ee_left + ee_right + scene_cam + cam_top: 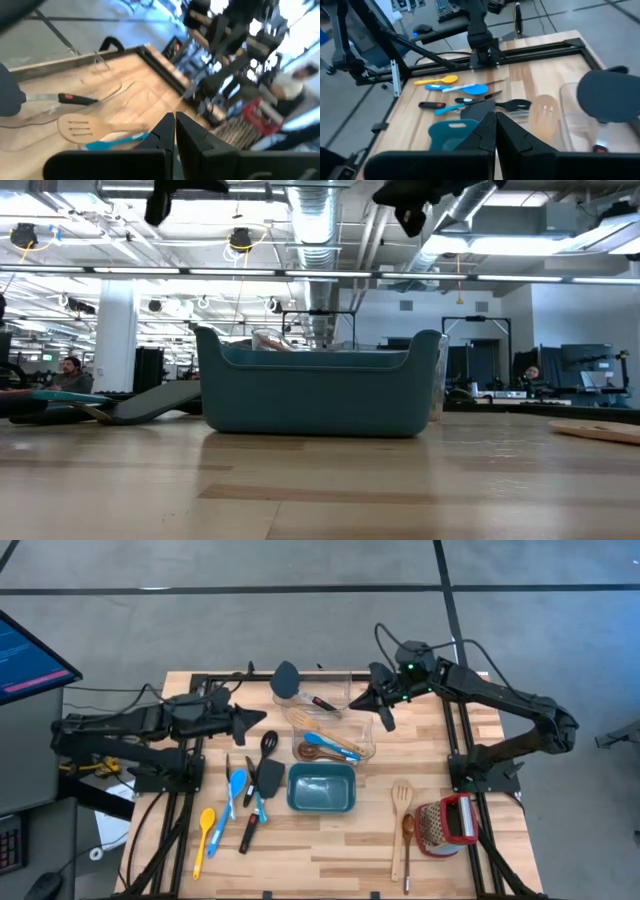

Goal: Pick & Place Kitchen Items
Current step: Put the patterned blue table knife into the blue bin

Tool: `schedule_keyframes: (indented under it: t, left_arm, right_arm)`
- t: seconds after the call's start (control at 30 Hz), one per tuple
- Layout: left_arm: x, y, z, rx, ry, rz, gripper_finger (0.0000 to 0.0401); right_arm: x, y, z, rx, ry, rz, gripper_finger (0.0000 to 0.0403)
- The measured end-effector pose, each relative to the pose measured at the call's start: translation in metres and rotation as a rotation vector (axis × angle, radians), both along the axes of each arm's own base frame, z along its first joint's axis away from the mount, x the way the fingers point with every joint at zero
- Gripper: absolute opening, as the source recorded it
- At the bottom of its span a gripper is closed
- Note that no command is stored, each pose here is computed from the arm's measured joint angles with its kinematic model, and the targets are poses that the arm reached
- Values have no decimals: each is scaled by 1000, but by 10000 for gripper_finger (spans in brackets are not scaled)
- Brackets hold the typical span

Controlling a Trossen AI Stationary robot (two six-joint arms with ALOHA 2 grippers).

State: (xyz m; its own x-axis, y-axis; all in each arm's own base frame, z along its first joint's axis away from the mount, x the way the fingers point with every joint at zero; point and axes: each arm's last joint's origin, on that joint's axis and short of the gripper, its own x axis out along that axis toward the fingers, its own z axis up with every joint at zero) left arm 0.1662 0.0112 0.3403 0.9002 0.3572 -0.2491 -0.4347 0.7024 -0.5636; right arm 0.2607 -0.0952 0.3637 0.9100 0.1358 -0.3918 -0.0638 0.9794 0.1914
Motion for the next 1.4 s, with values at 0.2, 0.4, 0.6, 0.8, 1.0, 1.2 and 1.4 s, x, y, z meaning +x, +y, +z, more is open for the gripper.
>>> schedule_keyframes:
  t: [0.2,0.4,0.6,0.8,1.0,1.2,1.4]
  left_arm:
    - [14,-16,23,-21,-48,77,1]
    - [51,-35,37,-11,-21,48,1]
    - [68,-60,43,-238,-15,-42,1]
    - [56,-92,31,-562,63,-77,1]
    - [36,-117,13,-893,292,-72,1]
    - [15,-127,-10,-959,597,89,2]
    - [9,-127,-24,-924,732,237,2]
  right_arm:
    - [-17,-5,8,-27,-3,-33,0]
    - [-23,-12,8,-77,0,-43,0]
    - [-26,-18,6,-71,15,-64,0]
    - [-21,-20,3,-90,18,-54,0]
    - [-13,-22,-6,-61,52,-50,0]
    - [1,-24,-21,-37,101,-31,0]
    - [14,-29,-37,-7,159,-28,0]
